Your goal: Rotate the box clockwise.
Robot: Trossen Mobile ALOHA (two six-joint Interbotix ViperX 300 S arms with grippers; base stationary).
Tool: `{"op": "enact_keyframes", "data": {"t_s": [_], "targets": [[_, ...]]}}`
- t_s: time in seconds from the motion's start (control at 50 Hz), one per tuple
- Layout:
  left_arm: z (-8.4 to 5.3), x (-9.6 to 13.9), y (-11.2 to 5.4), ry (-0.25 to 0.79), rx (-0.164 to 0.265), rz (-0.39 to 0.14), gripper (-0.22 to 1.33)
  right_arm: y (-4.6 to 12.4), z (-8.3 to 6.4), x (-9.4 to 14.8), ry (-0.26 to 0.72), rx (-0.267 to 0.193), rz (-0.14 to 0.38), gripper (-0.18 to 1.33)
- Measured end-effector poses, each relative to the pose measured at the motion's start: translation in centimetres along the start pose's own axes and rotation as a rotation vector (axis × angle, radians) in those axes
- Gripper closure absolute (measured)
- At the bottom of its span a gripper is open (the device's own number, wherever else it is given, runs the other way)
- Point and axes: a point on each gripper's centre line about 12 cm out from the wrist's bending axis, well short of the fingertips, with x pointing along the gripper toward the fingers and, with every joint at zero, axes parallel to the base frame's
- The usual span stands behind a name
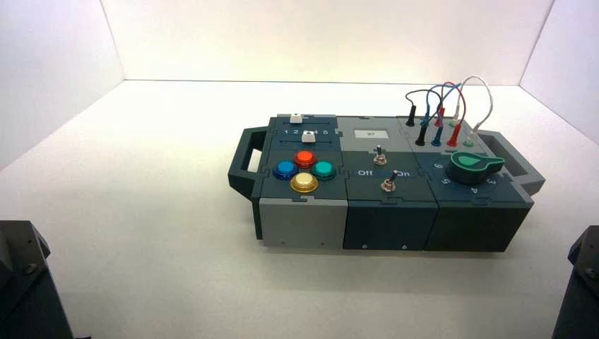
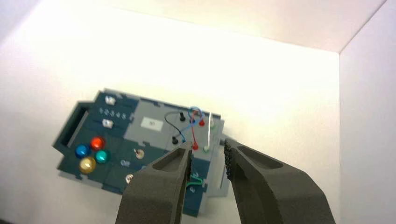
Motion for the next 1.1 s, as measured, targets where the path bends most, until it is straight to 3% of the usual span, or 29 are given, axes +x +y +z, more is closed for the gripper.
{"op": "enact_keyframes", "data": {"t_s": [0.26, 0.46, 0.66, 1.1], "targets": [[0.5, 3.4, 0.3, 0.155, 0.014, 0.006, 0.53, 1.1, 0.8, 3.3, 0.143, -0.041, -0.033, 0.36], [0.4, 5.5, 0.6, 0.248, 0.003, 0.013, 0.52, 0.5, 0.9, 4.8, 0.190, 0.009, -0.086, 0.35], [-0.6, 7.5, 0.8, 0.362, 0.006, 0.010, 0.53, -0.9, -0.4, 5.8, 0.239, 0.066, -0.149, 0.36], [-2.7, 10.4, -2.1, 0.521, 0.091, -0.067, 0.53, -0.7, -3.1, 8.7, 0.384, 0.062, -0.161, 0.35]]}}
